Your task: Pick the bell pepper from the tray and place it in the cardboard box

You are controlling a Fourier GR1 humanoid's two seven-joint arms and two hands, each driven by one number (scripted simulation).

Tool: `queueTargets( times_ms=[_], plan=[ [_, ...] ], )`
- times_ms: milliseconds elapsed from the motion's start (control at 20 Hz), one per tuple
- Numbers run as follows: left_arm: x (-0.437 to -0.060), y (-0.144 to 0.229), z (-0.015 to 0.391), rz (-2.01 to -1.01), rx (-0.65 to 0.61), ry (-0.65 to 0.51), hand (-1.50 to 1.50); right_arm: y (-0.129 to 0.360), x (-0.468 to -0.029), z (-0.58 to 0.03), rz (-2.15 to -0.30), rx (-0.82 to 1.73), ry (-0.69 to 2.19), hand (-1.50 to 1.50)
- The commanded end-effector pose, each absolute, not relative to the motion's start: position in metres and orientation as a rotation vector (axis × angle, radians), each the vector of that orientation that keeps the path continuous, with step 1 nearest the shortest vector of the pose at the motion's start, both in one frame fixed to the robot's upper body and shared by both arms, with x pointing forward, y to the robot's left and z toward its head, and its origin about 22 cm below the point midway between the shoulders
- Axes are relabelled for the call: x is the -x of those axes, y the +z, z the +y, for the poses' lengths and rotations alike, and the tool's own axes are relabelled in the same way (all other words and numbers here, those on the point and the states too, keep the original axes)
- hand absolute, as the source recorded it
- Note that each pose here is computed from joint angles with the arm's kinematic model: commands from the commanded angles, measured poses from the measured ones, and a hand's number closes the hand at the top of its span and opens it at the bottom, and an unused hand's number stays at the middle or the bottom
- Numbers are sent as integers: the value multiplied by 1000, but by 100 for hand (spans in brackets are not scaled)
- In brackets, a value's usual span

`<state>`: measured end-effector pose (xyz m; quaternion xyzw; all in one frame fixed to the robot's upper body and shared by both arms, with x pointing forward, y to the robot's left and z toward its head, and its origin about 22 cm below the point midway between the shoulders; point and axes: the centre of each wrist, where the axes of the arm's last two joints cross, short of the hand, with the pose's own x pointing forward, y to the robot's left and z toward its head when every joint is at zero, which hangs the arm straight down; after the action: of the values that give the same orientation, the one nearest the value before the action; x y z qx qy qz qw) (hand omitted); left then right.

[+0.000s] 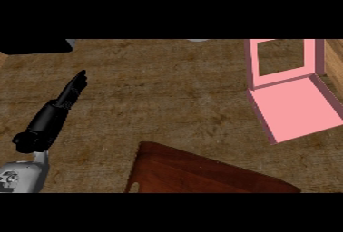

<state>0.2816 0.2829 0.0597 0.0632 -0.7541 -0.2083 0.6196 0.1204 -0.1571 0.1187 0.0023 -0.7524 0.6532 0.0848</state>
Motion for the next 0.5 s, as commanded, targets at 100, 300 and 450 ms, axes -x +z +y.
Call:
queueTargets(
  times_ms=[100, 300, 450],
  plan=[
    [-280, 64, 291, -1741, -157, -482, 0, 158, -117, -197, -2267, 95, 1583, 150],
    [-278, 69, 283, -1762, -145, -497, 0, 157, -136, -220, -2217, 221, 1420, 150],
    [-278, 64, 281, -1759, -128, -499, 0, 168, -161, -243, -2197, 310, 1306, 150]
  ],
)
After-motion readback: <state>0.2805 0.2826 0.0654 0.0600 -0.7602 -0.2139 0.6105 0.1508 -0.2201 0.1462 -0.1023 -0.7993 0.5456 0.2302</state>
